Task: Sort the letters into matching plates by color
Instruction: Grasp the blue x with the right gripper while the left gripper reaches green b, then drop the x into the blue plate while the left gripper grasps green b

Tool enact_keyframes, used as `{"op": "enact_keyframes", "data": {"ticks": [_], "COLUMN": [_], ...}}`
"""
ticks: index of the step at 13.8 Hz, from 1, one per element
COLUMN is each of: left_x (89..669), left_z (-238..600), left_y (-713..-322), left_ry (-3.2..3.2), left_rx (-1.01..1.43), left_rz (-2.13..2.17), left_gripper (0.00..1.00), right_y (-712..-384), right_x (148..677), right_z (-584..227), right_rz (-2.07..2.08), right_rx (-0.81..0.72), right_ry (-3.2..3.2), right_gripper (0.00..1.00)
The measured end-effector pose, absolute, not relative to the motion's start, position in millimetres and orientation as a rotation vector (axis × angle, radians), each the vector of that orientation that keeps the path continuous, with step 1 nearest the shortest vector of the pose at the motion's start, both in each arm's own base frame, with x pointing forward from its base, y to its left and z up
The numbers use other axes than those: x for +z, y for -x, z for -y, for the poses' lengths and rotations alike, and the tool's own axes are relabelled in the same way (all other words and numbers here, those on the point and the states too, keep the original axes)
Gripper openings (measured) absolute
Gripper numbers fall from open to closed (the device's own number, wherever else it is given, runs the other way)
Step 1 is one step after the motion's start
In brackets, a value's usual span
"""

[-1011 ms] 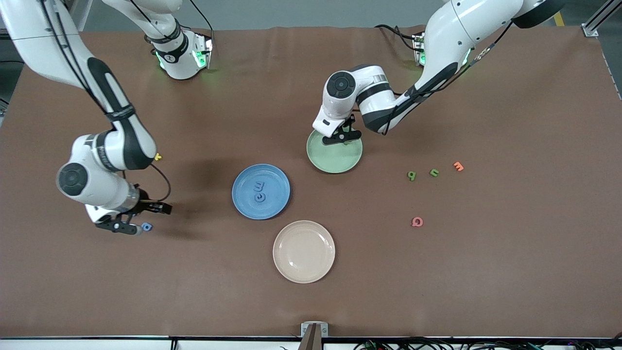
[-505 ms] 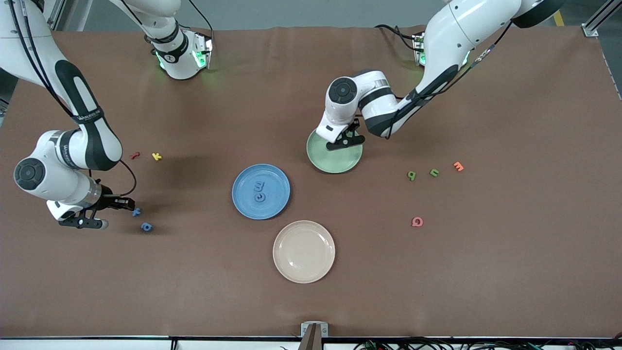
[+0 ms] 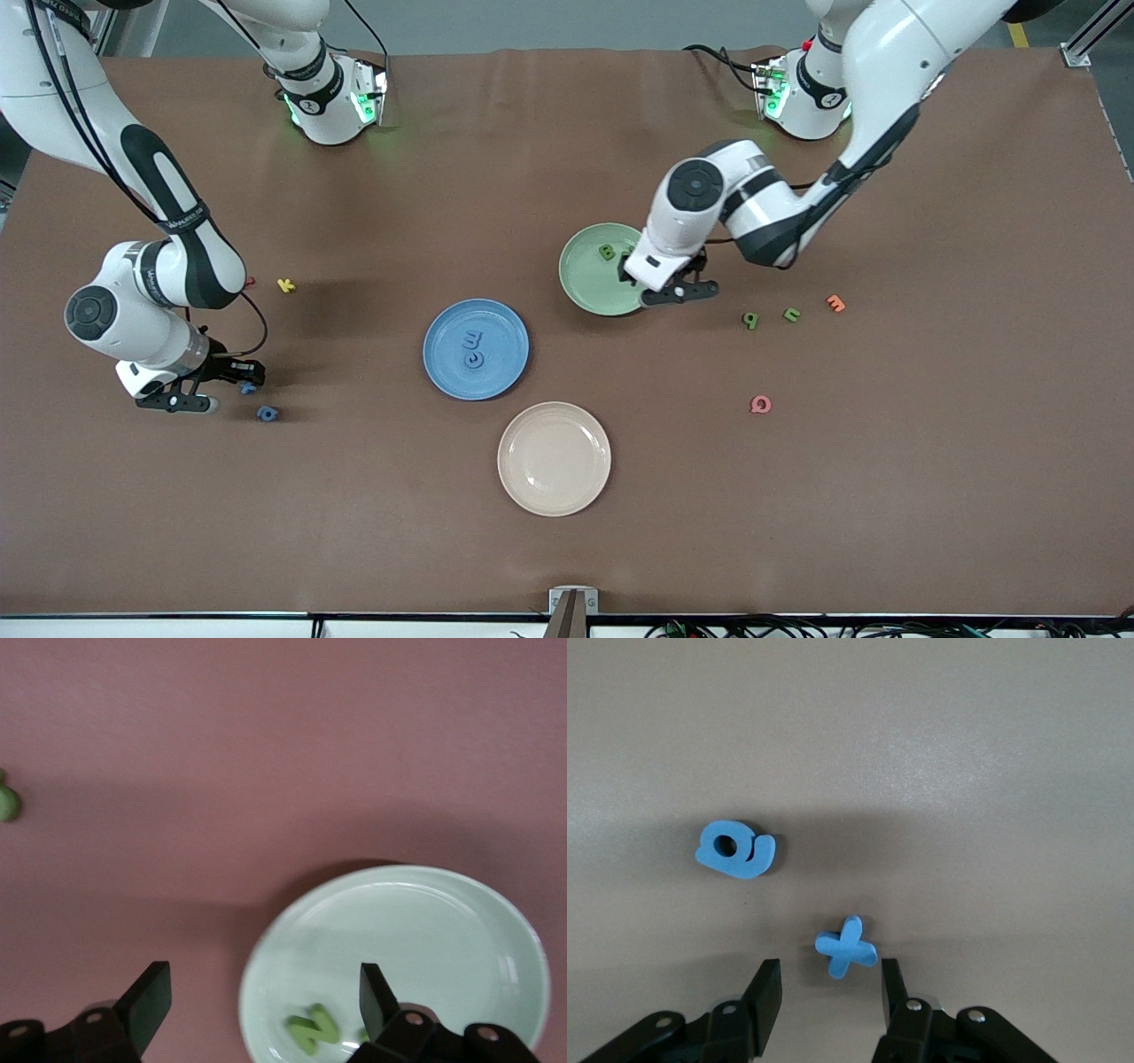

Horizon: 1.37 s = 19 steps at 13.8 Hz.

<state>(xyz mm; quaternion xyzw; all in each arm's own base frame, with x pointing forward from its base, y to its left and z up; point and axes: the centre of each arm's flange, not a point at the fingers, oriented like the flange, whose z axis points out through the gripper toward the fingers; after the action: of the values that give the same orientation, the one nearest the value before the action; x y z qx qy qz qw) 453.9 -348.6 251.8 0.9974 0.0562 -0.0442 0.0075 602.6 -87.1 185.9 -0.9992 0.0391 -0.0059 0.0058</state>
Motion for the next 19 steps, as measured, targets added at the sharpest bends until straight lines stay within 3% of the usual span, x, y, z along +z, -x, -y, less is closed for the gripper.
{"op": "enact_keyframes", "data": {"ticks": [10,11,13,19], "left_x": [216.9,215.8,212.0,195.4], "left_z": [233.3,225.2,208.0,194.2], "left_y": [-470.9,-473.0,-475.8,-473.0], "left_ry": [-3.146,-3.143,-3.143,-3.122], "left_rx": [0.03,0.043,0.075,0.096], "left_rz": [0.12,0.152,0.216,0.296], "left_gripper": [0.96,0.96,0.96,0.95], "right_y": [-605.4,-605.7,-606.9,-608.1], "right_x": [172.3,172.7,174.9,176.6], "right_z": [86.9,87.8,89.9,72.5], "right_rz": [-0.097,-0.098,-0.102,-0.161], "right_rx": [-0.06,-0.061,-0.067,-0.021], "right_ry": [3.13,3.132,3.133,3.121], "right_gripper": [0.53,0.49,0.3,0.3]}}
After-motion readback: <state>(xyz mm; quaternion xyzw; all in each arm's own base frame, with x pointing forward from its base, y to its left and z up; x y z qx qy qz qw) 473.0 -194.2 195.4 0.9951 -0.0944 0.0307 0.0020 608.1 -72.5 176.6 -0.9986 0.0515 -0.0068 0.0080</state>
